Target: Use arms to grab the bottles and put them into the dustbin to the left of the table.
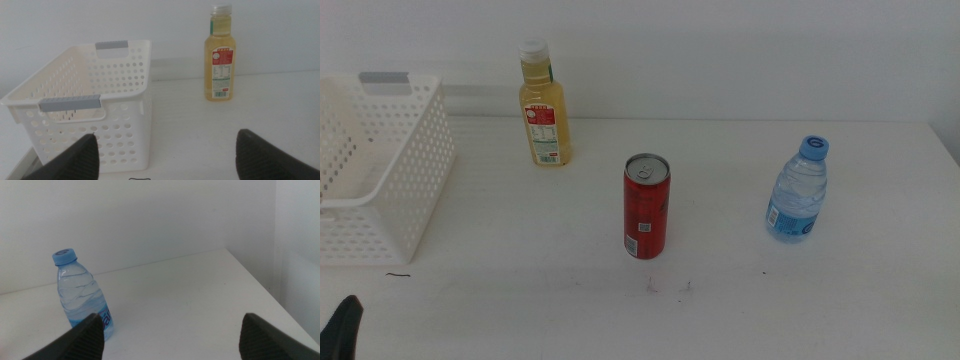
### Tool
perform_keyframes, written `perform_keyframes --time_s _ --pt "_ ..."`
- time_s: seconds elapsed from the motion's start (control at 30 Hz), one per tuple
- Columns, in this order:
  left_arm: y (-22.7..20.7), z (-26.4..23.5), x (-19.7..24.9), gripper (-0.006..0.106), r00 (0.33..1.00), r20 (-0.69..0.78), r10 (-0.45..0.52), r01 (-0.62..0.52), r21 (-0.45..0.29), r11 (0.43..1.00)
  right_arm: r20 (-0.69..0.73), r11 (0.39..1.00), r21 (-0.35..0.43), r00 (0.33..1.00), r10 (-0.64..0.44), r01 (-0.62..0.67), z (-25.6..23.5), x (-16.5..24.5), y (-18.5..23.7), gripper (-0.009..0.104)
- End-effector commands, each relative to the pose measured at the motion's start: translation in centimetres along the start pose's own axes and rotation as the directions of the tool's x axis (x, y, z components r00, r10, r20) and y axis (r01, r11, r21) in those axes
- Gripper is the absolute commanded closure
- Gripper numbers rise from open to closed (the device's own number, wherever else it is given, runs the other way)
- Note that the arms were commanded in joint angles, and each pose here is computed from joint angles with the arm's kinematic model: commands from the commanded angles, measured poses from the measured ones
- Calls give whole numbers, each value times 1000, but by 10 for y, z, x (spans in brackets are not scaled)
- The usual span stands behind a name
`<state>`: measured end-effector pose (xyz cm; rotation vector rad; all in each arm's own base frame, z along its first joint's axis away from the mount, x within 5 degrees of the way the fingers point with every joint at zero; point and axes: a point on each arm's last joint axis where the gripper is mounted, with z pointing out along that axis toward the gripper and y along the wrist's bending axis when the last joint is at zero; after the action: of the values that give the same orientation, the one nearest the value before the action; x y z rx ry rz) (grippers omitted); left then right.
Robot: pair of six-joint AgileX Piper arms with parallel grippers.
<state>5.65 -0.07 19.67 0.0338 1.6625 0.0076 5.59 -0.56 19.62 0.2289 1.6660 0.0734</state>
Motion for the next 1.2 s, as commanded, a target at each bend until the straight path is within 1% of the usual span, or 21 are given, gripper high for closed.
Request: perform_keyframes --time_s 0.0,0.17,0.23,0.4,0.47,0.57,0.7,0.77,0.87,0.9,1.07,1.17 --pt "0 0 -2 7 1000 25 2 -2 -2 1000 16 1000 3 1000 -14 14 0 0 0 5" --pt "0 -1 -3 7 999 35 2 -2 0 1000 16 1000 3 1000 -14 14 0 0 0 5" --pt "-2 4 -6 7 999 38 2 -3 35 999 16 1000 3 1000 -14 14 0 0 0 5" --pt "-15 24 -10 7 1000 17 14 -17 178 984 16 1000 3 1000 -14 14 0 0 0 5" --pt "-18 30 -8 7 1000 -21 23 -18 202 979 16 1000 3 1000 -14 14 0 0 0 5" --pt "-19 32 -9 7 1000 -15 24 -20 208 978 16 1000 3 1000 -14 14 0 0 0 5" --pt "-17 28 -12 7 999 34 30 -36 194 980 16 1000 3 1000 -14 14 0 0 0 5" --pt "-17 30 -12 7 999 30 31 -36 195 980 16 1000 3 1000 -14 14 0 0 0 5" --pt "-26 39 -11 7 1000 9 17 -19 263 965 16 1000 3 1000 -14 14 0 0 0 5" --pt "-31 43 -10 7 1000 -3 10 -9 298 954 16 1000 3 1000 -14 14 0 0 0 5" --pt "-64 62 0 7 1000 -27 16 -1 477 879 16 1000 3 1000 -14 14 0 0 0 5" --pt "-84 69 9 7 1000 -21 13 1 555 832 16 1000 3 1000 -14 14 0 0 0 5"
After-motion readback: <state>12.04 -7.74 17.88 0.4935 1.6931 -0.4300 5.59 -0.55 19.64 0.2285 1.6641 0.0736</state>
